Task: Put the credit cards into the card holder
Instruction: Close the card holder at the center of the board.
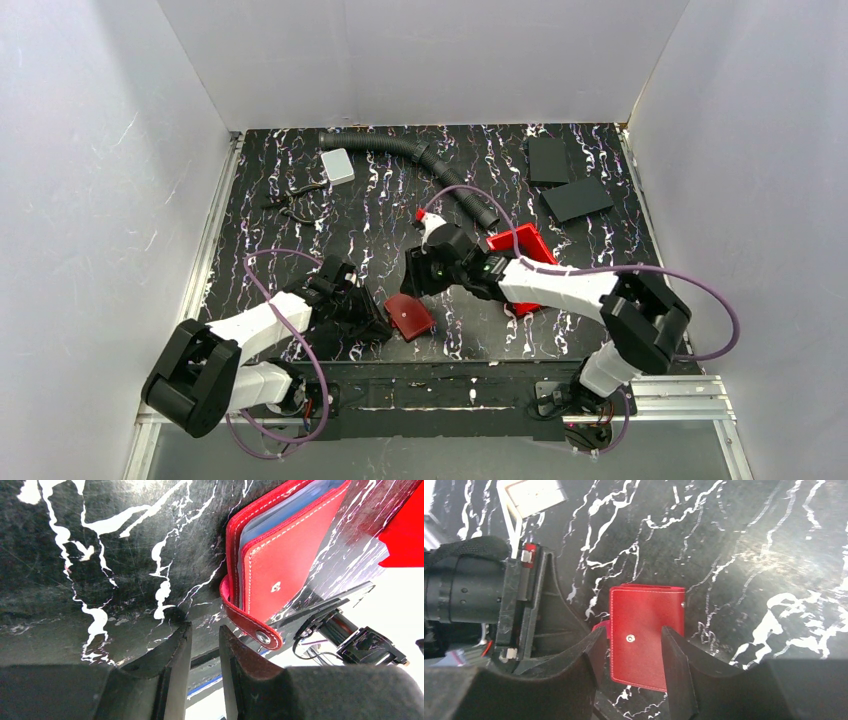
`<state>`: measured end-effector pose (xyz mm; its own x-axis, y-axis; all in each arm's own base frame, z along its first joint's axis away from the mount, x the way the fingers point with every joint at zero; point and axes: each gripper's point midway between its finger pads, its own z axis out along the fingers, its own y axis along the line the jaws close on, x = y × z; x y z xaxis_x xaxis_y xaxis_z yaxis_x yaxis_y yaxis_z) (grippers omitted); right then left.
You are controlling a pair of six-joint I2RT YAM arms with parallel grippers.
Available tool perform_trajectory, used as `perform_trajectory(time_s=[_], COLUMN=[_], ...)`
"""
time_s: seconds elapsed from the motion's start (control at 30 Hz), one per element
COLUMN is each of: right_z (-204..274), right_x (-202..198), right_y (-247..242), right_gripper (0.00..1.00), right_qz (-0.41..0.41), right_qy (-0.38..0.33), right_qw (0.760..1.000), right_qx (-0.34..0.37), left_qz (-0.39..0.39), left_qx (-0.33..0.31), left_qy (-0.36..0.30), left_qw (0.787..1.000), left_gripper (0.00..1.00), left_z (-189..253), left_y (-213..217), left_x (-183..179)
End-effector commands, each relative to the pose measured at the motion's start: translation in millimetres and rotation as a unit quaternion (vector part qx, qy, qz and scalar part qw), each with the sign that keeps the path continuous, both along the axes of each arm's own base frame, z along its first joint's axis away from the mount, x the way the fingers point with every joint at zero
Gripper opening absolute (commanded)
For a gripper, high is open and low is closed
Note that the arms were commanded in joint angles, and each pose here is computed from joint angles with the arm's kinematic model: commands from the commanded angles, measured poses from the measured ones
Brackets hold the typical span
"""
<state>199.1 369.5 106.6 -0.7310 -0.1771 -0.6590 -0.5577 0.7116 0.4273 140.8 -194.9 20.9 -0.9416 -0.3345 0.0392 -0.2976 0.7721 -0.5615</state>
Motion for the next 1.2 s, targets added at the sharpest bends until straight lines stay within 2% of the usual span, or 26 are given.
perform_trajectory(time_s=[0.0, 0.13, 0.23, 0.3, 0.43, 0.7, 0.93, 1.17], right_z=[-0.8, -10.0, -12.0, -19.9, -26.1, -31.9, -24.4, -26.4], right_x=[-27.8, -37.0, -41.1, -42.4, -44.1, -41.6, -41.9, -47.0], right_y=[28.6, 45.0, 53.3, 52.3, 56.1, 50.3, 51.3, 48.5], right_gripper=[0.53, 0.48, 0.46, 0.40, 0.31, 0.30, 0.01, 0.01], right_qz=[0.083, 0.102, 0.095, 0.088, 0.091, 0.082, 0.082, 0.079], right_qy=[0.088, 0.119, 0.093, 0.083, 0.080, 0.075, 0.070, 0.080], right_qw=[0.992, 0.985, 0.990, 0.993, 0.993, 0.993, 0.994, 0.994], right_qx=[0.046, 0.069, 0.038, 0.003, -0.011, -0.029, -0.015, -0.005], left_qz=[-0.006, -0.008, -0.007, -0.008, -0.007, -0.006, -0.006, -0.006], left_qx=[0.008, 0.003, 0.001, -0.001, -0.002, -0.001, -0.004, -0.011], left_qy=[-0.003, -0.004, -0.003, -0.005, -0.006, -0.007, -0.012, -0.062], left_qw=[1.000, 1.000, 1.000, 1.000, 1.000, 1.000, 1.000, 0.998], left_gripper=[0.25, 0.25, 0.24, 0.24, 0.24, 0.23, 0.23, 0.25], left_z=[-0.4, 0.5, -0.3, 0.6, 0.3, 0.2, 5.5, 45.3], left_y=[3.3, 1.5, 1.1, 0.5, 1.1, 1.8, 2.0, 1.3], left_x=[-3.6, -2.8, -3.0, -2.5, -3.5, -4.3, -4.5, 12.6])
